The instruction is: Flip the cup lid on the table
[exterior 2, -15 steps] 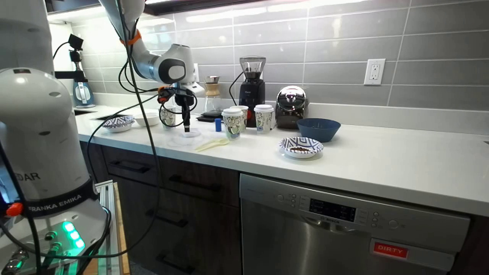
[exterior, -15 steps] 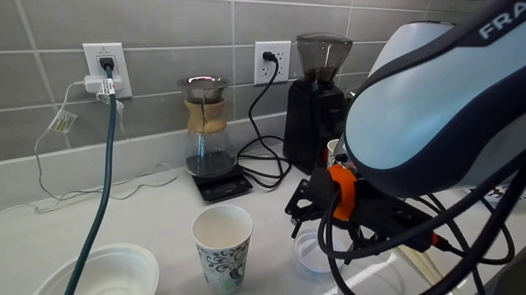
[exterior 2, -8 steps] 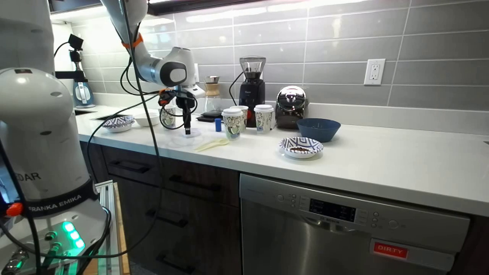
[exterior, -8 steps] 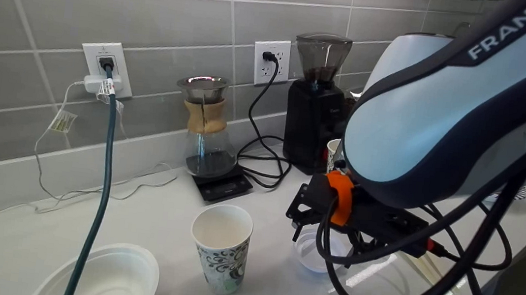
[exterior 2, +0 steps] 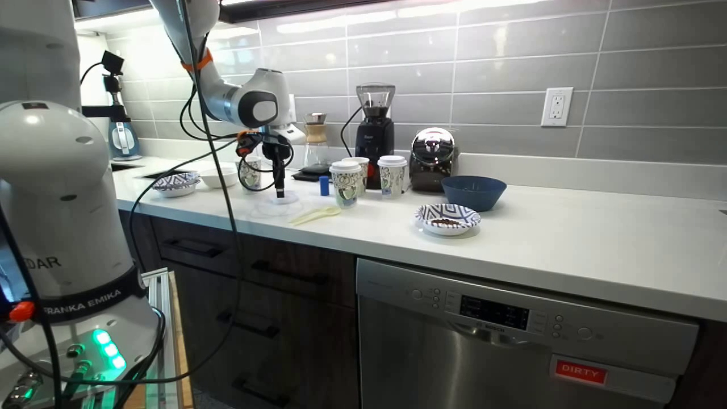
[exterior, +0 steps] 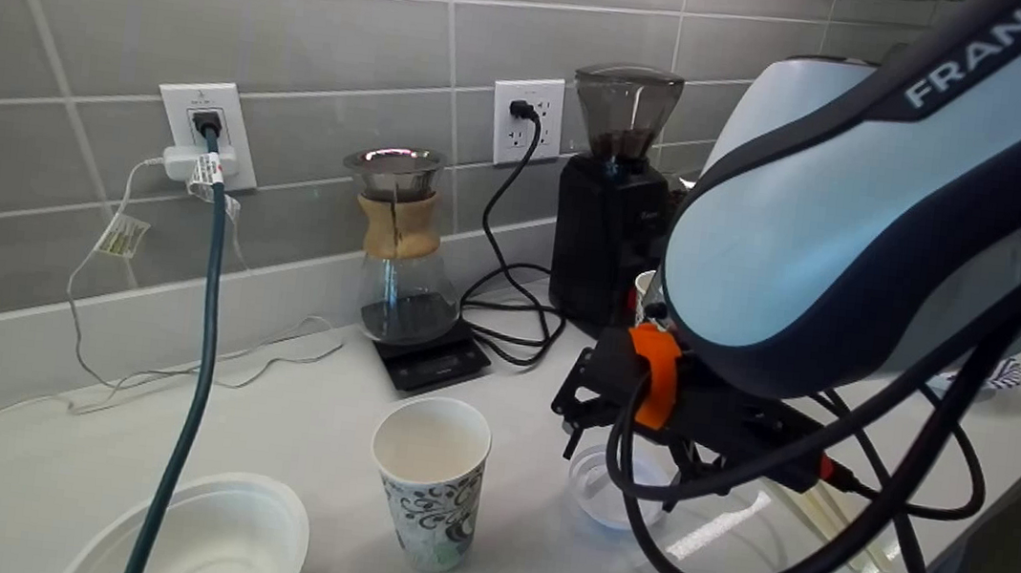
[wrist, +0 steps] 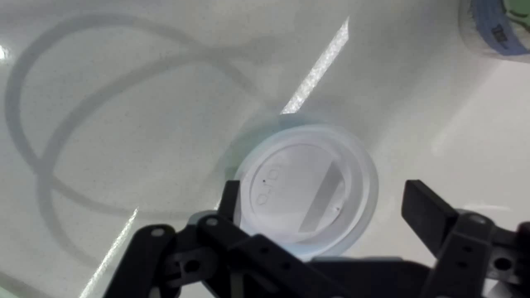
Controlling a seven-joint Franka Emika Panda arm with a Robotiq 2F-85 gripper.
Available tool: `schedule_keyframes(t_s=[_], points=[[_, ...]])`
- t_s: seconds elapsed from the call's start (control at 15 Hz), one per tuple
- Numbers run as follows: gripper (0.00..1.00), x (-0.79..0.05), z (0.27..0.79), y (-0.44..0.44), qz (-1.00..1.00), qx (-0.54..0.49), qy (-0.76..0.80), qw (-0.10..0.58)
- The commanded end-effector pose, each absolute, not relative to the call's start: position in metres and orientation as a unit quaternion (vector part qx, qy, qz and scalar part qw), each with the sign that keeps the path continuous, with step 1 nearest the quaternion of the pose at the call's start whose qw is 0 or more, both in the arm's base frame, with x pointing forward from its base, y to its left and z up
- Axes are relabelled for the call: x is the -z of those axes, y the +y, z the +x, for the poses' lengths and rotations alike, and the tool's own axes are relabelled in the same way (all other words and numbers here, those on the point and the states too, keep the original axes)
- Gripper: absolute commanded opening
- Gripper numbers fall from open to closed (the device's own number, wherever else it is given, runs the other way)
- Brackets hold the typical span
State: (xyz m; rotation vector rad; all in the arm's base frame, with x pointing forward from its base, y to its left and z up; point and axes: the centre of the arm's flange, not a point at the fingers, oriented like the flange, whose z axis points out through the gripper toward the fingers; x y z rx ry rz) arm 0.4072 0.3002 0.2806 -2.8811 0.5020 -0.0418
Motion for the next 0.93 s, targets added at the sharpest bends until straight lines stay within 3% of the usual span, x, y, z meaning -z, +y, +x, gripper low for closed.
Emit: schedule_keyframes(t_s=[0.0, 0.87], points=[[1.00, -0.277, 0.412, 0.309, -0.976, 0.021, 0.186, 0.115], [1.00, -0.263, 0.416, 0.303, -0.972, 0.014, 0.207, 0.107]])
